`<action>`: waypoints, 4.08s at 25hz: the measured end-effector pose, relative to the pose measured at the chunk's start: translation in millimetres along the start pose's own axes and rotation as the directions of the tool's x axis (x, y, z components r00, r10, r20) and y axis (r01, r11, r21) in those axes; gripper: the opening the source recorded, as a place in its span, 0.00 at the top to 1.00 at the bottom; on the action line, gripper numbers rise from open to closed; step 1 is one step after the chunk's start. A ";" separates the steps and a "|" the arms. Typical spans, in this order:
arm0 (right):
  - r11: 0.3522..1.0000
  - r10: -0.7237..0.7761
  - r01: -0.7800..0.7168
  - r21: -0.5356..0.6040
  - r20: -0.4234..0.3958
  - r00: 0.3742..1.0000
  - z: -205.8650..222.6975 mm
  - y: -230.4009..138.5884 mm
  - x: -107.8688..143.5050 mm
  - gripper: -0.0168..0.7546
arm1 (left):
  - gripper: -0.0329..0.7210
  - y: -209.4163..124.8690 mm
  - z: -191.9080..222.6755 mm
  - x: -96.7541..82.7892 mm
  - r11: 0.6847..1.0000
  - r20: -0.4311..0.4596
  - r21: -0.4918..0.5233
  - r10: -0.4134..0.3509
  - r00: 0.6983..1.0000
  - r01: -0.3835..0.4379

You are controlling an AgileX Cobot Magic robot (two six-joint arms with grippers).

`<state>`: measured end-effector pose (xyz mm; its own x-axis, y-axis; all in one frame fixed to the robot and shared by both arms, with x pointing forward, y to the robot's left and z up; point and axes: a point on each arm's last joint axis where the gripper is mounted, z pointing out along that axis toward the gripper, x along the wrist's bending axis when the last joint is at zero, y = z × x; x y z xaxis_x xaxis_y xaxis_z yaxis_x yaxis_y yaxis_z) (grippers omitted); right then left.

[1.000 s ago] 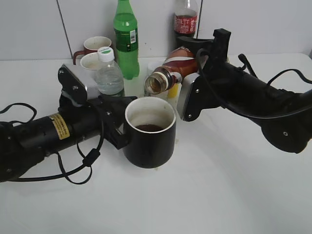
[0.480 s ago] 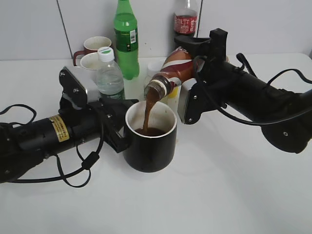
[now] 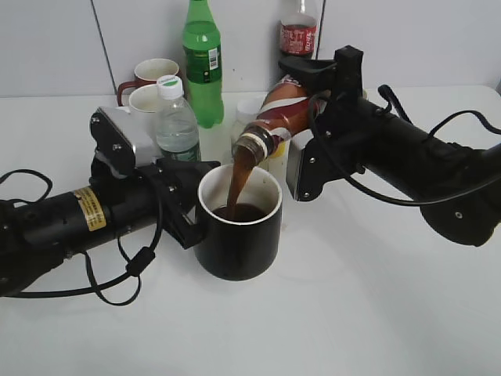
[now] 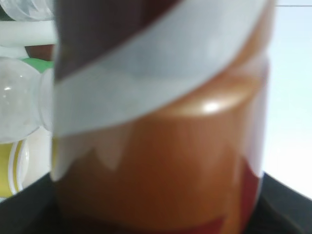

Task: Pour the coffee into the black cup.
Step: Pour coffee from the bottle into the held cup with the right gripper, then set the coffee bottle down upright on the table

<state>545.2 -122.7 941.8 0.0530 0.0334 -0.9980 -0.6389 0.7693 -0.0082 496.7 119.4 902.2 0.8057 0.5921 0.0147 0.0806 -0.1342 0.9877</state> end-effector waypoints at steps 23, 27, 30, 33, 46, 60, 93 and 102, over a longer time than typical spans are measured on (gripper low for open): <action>0.998 0.064 -0.064 0.000 0.001 0.998 0.0 0.0 -0.1 0.33 | 0.91 0.1 -0.1 0.0 1.000 0.000 0.001 0.003 1.000 -0.003; 0.986 0.165 -0.165 0.001 0.000 0.986 0.0 -0.1 0.0 0.33 | 0.91 0.7 -0.2 0.4 1.000 -0.004 0.000 0.003 1.000 -0.003; 0.973 0.230 -0.230 0.009 -0.005 0.973 0.0 -0.7 0.6 0.33 | 0.91 5.3 -1.2 0.4 1.000 -0.006 -0.011 0.009 1.000 -0.009; 0.948 0.317 -0.317 0.034 -0.002 0.949 0.0 -2.9 1.1 0.33 | 0.91 12.3 -2.6 0.4 0.999 -0.009 -0.033 0.018 1.000 -0.018; 0.386 0.870 -0.896 0.220 0.237 0.433 -19.0 -26.6 16.0 0.33 | 0.91 36.0 -52.3 46.2 0.992 -0.322 -0.121 -0.062 0.945 0.024; -0.019 0.927 -0.958 0.287 0.363 0.091 -56.6 -65.6 54.9 0.33 | 0.91 15.5 -103.0 109.7 0.996 -0.668 -0.081 -0.078 0.740 0.033; -0.009 0.950 -0.947 0.321 0.299 0.092 -39.0 -68.1 90.5 0.32 | 0.66 -69.1 -68.6 134.8 0.979 -0.732 0.014 -0.129 0.669 0.204; -0.016 0.950 -0.942 0.337 0.297 0.090 -29.2 -72.8 109.0 0.32 | 0.61 -65.9 -83.8 119.4 0.975 -0.732 0.032 -0.128 0.669 0.221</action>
<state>575.1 -193.6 831.8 -0.3742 0.9240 -0.0794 0.2187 0.1711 0.9607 538.5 265.5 851.9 0.0997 0.9950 -0.0022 0.2753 -0.0255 0.9610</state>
